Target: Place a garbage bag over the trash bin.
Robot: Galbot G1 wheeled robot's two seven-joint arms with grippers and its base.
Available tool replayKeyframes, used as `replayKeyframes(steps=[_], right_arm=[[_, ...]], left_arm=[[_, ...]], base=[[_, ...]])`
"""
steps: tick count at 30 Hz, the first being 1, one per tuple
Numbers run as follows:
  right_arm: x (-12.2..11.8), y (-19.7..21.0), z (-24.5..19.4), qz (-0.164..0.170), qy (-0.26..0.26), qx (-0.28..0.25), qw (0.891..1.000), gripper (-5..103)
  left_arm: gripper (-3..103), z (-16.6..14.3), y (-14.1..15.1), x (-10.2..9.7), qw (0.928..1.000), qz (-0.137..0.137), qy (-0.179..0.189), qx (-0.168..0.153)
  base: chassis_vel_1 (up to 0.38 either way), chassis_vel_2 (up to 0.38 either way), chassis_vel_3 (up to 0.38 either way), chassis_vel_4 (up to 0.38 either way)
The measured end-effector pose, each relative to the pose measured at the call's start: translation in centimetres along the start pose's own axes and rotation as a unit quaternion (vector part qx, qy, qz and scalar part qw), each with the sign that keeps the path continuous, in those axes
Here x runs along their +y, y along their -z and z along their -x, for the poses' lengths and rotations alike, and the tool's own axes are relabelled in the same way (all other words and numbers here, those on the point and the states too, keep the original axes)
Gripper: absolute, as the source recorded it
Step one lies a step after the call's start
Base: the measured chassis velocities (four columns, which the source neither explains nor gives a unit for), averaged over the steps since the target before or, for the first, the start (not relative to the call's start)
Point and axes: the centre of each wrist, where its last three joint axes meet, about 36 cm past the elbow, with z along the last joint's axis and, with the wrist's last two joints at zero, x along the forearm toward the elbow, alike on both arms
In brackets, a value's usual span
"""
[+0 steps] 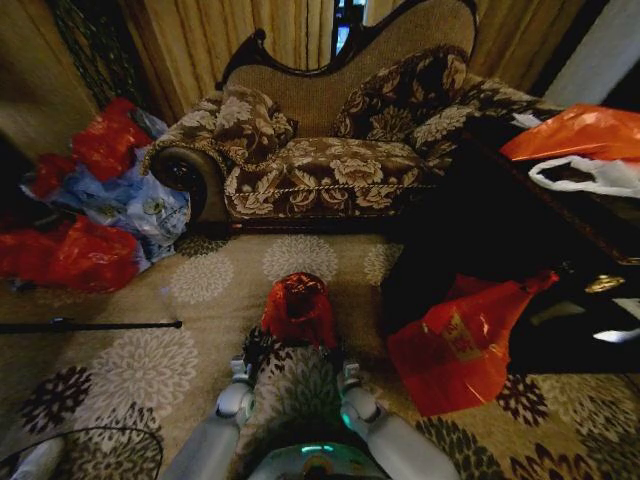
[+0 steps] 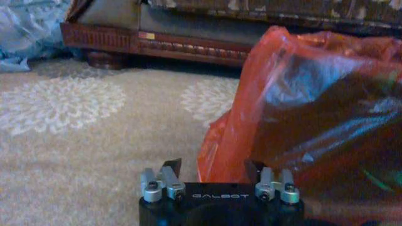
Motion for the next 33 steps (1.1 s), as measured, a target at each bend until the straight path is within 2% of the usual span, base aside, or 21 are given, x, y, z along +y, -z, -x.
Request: replayKeyframes(steps=[1,2,5,6,8,17,23,27,29,31,32,33], right_arm=[[-0.3,-0.2,-0.3,0.002,0.010,0.000,1.000,84],[-0.3,-0.2,-0.3,0.002,0.010,0.000,1.000,84],[-1.4,-0.4,-1.6,0.001,0.040,0.002,0.999,97],[-1.4,-0.4,-1.6,0.001,0.040,0.002,0.999,97],[-2.1,-0.4,-2.3,-0.004,0.045,0.004,0.999,99],[-3.1,-0.3,-5.3,-0.009,0.046,-0.004,0.999,100],[-2.7,-1.7,-7.1,-0.013,0.043,-0.013,0.999,100],[-2.7,-2.2,-7.3,-0.012,0.033,-0.017,0.999,100],[-2.8,-2.6,-7.3,-0.013,0.025,-0.018,0.999,100],[-2.7,-2.7,-7.3,-0.013,0.024,-0.018,0.999,100],[-2.6,-3.0,-7.1,-0.011,0.022,-0.017,1.000,100],[-2.5,-3.1,-6.8,-0.011,0.020,-0.019,1.000,100]], left_arm=[[76,0.0,0.1,0.0,1.0000,0.001,-0.001,-0.001],[76,0.0,0.1,0.0,1.0000,0.001,-0.001,-0.001],[93,0.1,0.5,0.0,1.0000,0.003,-0.002,-0.005],[93,0.1,0.5,0.0,1.0000,0.003,-0.002,-0.005],[99,0.1,0.7,0.1,1.0000,0.004,-0.001,-0.007],[100,-1.6,1.7,0.3,0.9999,-0.001,-0.001,-0.014],[100,-3.8,2.3,0.3,0.9997,-0.020,0.006,-0.009],[100,-5.6,4.3,-0.3,0.9991,-0.041,0.006,-0.005],[100,-7.0,7.5,-1.1,0.9987,-0.051,0.001,-0.004],[100,-7.4,8.5,-1.4,0.9986,-0.053,0.000,-0.001],[101,-8.1,10.9,-1.9,0.9983,-0.057,0.001,0.006],[96,-8.3,12.8,-2.2,0.9983,-0.058,-0.001,0.009]], base=[[0.000,0.000,0.000,0.000],[0.000,0.000,0.000,0.000],[0.000,0.000,0.000,0.000],[0.000,0.000,0.000,0.000],[0.000,0.000,0.000,0.000],[0.000,0.000,0.000,0.000],[0.000,0.000,0.000,0.000],[0.000,0.000,0.000,0.000],[0.000,0.000,0.000,0.000],[0.000,0.000,0.000,0.000],[0.000,0.000,0.000,0.000],[0.000,0.000,0.000,0.000]])
